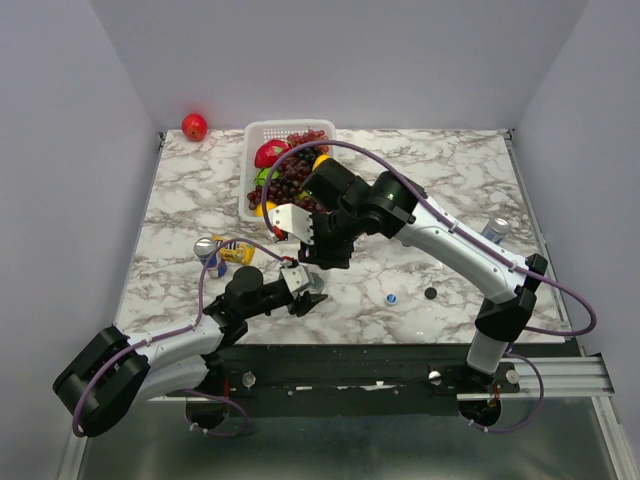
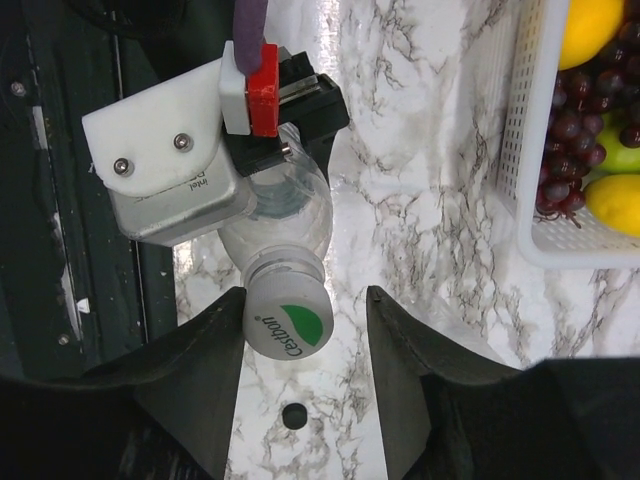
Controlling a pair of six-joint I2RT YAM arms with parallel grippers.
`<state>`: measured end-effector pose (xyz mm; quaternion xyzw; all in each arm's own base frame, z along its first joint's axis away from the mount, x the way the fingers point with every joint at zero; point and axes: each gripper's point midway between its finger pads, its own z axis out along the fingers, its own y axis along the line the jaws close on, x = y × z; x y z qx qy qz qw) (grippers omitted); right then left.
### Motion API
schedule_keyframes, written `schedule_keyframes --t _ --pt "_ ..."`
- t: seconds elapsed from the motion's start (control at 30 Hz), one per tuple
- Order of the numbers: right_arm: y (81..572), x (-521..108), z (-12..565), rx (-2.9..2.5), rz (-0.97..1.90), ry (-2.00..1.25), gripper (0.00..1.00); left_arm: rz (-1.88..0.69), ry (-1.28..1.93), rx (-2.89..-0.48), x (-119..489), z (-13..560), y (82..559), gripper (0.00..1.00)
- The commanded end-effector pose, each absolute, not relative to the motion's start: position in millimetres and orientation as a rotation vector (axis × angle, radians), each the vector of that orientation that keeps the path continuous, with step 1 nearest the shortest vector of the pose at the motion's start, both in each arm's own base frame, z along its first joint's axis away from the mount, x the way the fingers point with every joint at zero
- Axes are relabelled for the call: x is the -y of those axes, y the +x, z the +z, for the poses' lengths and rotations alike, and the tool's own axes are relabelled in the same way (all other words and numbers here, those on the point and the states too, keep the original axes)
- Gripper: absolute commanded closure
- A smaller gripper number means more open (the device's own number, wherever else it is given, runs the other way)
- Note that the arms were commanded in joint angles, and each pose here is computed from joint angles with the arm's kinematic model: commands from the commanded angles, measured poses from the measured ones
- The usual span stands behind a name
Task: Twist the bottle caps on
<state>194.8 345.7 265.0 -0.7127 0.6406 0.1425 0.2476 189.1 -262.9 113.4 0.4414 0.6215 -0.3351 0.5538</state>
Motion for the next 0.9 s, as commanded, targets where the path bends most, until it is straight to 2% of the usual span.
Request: schedule_keyframes --t 0.0,0.4,0.87 --pt "205.2 -343.1 272.5 -1.742 0.345 -1.887 0.39 -0.821 1.060 -1.355 273.5 140.4 187.8 1.00" --pt "191.6 -343.2 287.2 -1.675 0.434 -1.902 0.24 -0.831 1.047 -1.386 272.5 136.3 189.3 1.00" --pt "181.1 -345.0 290.4 -1.616 0.497 -1.959 0.23 -0.826 1.019 -1.407 270.7 135.9 193.7 1.00"
